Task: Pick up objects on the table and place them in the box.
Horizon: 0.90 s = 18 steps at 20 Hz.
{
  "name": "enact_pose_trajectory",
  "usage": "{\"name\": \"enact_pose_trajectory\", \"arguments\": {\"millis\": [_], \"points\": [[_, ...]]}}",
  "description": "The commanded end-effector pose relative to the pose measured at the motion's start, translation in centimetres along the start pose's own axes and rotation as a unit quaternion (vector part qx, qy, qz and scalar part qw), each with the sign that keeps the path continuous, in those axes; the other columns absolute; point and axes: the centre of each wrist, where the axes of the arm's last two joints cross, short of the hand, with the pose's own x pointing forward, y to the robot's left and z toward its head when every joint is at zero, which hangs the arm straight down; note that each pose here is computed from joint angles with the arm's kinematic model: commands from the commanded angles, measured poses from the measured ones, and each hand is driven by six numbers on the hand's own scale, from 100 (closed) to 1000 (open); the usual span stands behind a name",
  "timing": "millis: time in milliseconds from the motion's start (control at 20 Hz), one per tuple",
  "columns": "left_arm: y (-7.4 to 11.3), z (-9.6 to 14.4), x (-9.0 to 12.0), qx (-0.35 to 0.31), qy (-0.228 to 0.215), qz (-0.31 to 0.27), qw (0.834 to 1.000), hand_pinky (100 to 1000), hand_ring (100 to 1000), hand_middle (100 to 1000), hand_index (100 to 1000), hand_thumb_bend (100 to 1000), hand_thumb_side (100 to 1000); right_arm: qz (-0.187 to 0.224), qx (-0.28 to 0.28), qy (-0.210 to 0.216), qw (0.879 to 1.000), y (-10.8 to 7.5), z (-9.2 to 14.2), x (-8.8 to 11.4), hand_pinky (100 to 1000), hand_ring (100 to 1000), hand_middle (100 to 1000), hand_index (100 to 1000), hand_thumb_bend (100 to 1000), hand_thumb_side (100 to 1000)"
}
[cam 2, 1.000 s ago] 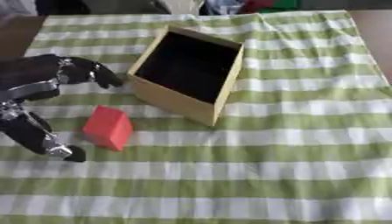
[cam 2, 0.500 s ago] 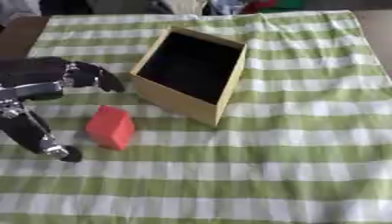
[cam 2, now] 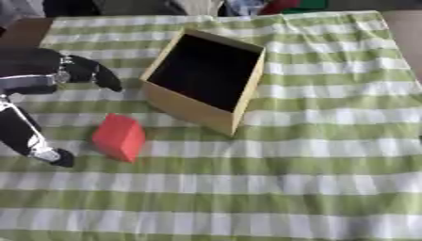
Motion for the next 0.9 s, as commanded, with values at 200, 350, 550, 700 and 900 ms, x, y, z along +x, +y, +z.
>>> {"name": "enact_pose_trajectory", "arguments": {"millis": [200,350,550,700,900], "points": [[0.6,0.8,-0.8,-0.003,0.055,0.008,0.998,874,869,898,931,694,100,0.008,0.005,-0.014,1.0,-0.4,-0.3,0.8,878,725,717,874,100,588],[0.6,0.7,-0.5,-0.007,0.062,0.025,0.998,875,866,893,943,677,100,0.007,0.005,-0.012,1.0,-0.4,-0.3,0.7,878,725,717,875,100,590],[0.7,0.4,0.0,-0.016,0.065,0.038,0.997,878,867,894,946,665,100,0.007,0.005,-0.01,1.0,-0.4,-0.2,0.7,879,725,717,875,100,591],[0.8,0.1,0.1,-0.017,0.065,0.044,0.997,881,868,898,951,651,100,0.006,0.004,-0.009,1.0,-0.4,-0.2,0.7,879,725,717,875,100,591],[0.8,-0.6,0.2,-0.023,0.067,0.054,0.996,893,870,901,969,639,100,0.006,0.005,-0.007,1.0,-0.4,-0.1,0.6,879,724,717,875,100,592]]}}
